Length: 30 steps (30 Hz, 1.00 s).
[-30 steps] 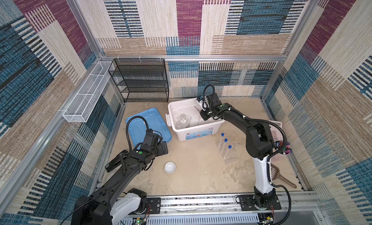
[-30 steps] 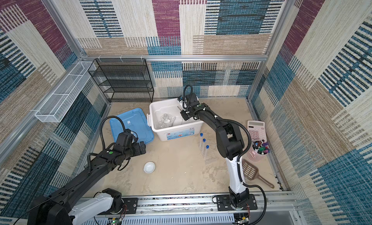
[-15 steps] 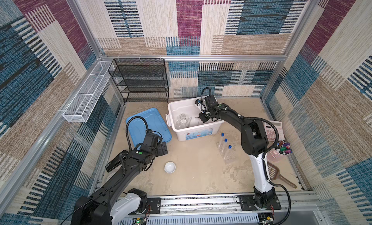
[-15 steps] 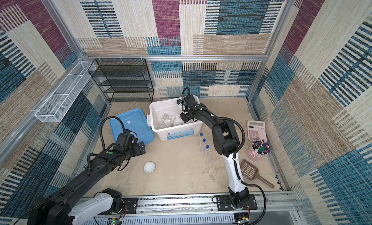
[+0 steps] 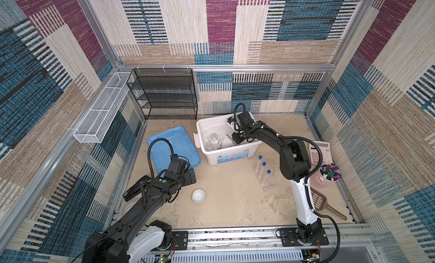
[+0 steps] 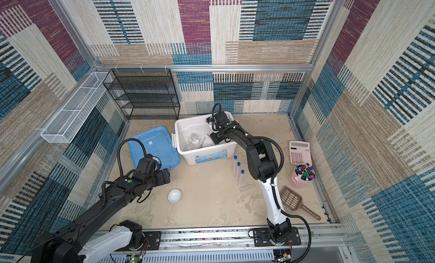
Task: Organize the chemistry lab equipment
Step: 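Drop the tweezers into the bin with the right gripper while the left gripper advances, then close the left gripper on the white mortar rim while the right gripper rises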
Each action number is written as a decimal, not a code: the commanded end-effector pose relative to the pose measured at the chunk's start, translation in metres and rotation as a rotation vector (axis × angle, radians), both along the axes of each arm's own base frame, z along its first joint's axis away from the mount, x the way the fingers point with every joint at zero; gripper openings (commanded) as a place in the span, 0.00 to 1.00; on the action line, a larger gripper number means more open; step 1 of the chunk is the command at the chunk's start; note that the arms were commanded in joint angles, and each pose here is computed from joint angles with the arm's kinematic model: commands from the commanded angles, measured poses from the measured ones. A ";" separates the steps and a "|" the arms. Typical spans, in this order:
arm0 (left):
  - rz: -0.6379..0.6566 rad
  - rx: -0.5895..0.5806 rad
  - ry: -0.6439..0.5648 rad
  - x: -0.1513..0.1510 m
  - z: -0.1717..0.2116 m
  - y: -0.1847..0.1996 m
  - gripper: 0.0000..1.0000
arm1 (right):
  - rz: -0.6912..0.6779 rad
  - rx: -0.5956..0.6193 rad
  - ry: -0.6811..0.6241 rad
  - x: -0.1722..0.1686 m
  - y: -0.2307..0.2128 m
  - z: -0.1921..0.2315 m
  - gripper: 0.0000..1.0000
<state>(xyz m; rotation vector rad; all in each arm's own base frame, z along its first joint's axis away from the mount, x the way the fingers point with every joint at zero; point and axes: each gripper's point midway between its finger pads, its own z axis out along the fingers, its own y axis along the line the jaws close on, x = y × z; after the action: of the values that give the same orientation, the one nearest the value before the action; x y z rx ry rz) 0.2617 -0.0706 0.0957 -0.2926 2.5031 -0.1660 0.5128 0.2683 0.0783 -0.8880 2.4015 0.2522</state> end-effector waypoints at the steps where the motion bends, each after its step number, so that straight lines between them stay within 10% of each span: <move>1: 0.032 -0.045 0.030 -0.008 -0.006 -0.003 0.98 | -0.008 0.021 -0.012 0.002 0.002 0.007 0.28; 12: 0.073 -0.100 0.132 -0.039 -0.027 -0.007 0.90 | -0.049 0.176 -0.134 0.004 0.011 0.078 0.65; 30: 0.001 -0.118 0.240 -0.061 -0.052 -0.031 0.64 | -0.139 0.360 -0.300 -0.016 -0.001 0.167 0.75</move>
<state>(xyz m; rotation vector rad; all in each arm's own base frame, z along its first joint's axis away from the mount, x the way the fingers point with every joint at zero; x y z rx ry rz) 0.2009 -0.0999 0.0454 -0.3635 2.7295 -0.2830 0.4947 0.2675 0.2296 -0.5819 2.0911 0.4381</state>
